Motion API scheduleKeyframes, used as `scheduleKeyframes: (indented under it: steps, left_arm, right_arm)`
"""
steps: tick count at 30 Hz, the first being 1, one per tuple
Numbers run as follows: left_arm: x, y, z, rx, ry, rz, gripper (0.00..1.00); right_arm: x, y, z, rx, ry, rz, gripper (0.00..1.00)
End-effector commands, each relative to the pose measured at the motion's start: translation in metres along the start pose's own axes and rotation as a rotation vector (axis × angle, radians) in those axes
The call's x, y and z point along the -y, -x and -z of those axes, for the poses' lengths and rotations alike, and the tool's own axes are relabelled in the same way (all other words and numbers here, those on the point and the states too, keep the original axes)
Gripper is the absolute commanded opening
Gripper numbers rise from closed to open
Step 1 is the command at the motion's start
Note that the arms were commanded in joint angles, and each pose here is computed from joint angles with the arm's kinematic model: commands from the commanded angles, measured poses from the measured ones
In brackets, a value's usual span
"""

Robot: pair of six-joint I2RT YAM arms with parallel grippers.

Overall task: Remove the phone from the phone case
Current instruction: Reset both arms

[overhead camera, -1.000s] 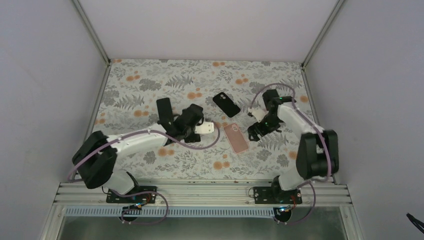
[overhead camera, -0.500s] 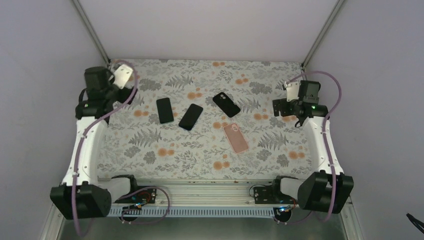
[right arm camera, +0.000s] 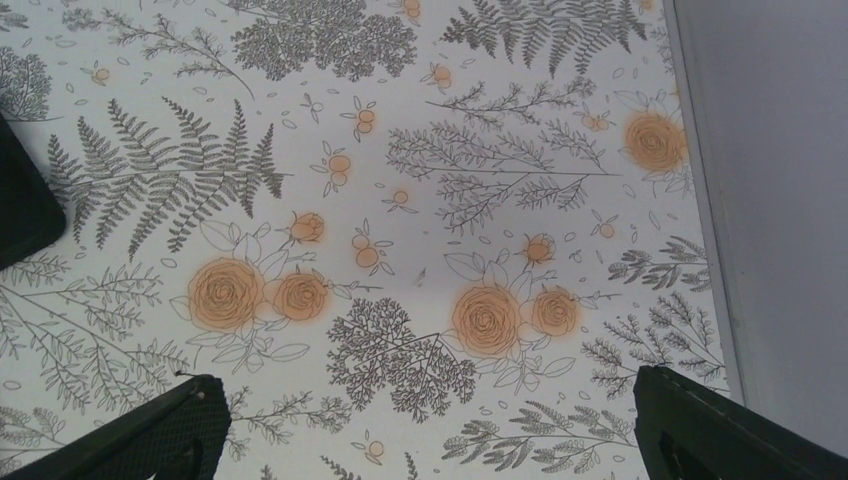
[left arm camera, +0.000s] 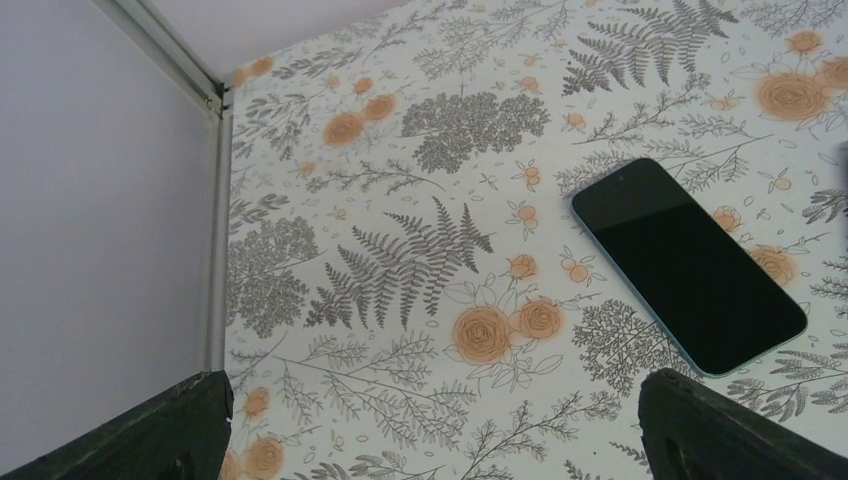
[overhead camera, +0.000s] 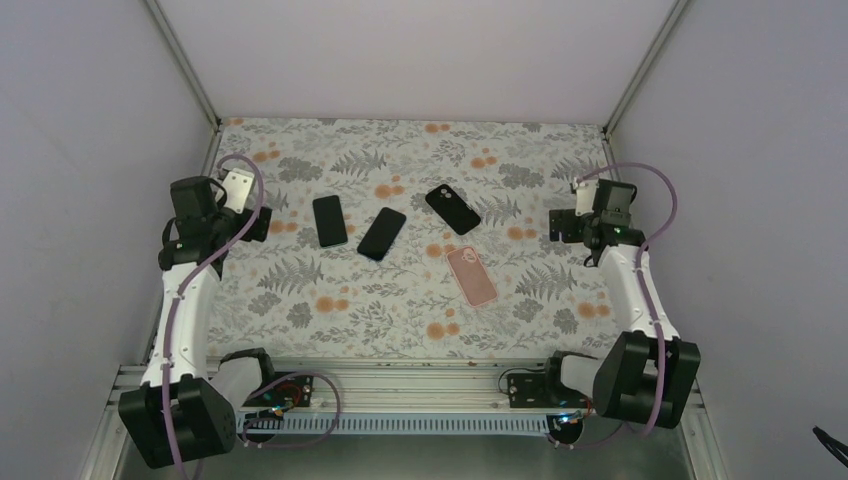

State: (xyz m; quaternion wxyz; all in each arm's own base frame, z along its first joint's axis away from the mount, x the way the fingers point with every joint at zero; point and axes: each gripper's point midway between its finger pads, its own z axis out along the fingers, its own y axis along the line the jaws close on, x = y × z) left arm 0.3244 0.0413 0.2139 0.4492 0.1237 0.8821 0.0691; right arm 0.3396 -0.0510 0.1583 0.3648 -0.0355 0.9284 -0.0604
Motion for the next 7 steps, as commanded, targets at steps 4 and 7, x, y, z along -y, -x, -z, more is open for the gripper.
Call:
scheduleKeyframes:
  steps: [4, 7]
  left_arm:
    - [0.013, 0.012, 0.003, 0.078, -0.086, 0.022, 1.0]
    - [0.019, 0.011, 0.003, 0.08, -0.119, 0.024, 1.0]
  right_arm:
    - [-0.005, -0.002, -0.009, 0.014, 0.039, -0.006, 1.0]
    - [-0.021, 0.003, -0.004, 0.041, 0.131, 0.005, 1.0]
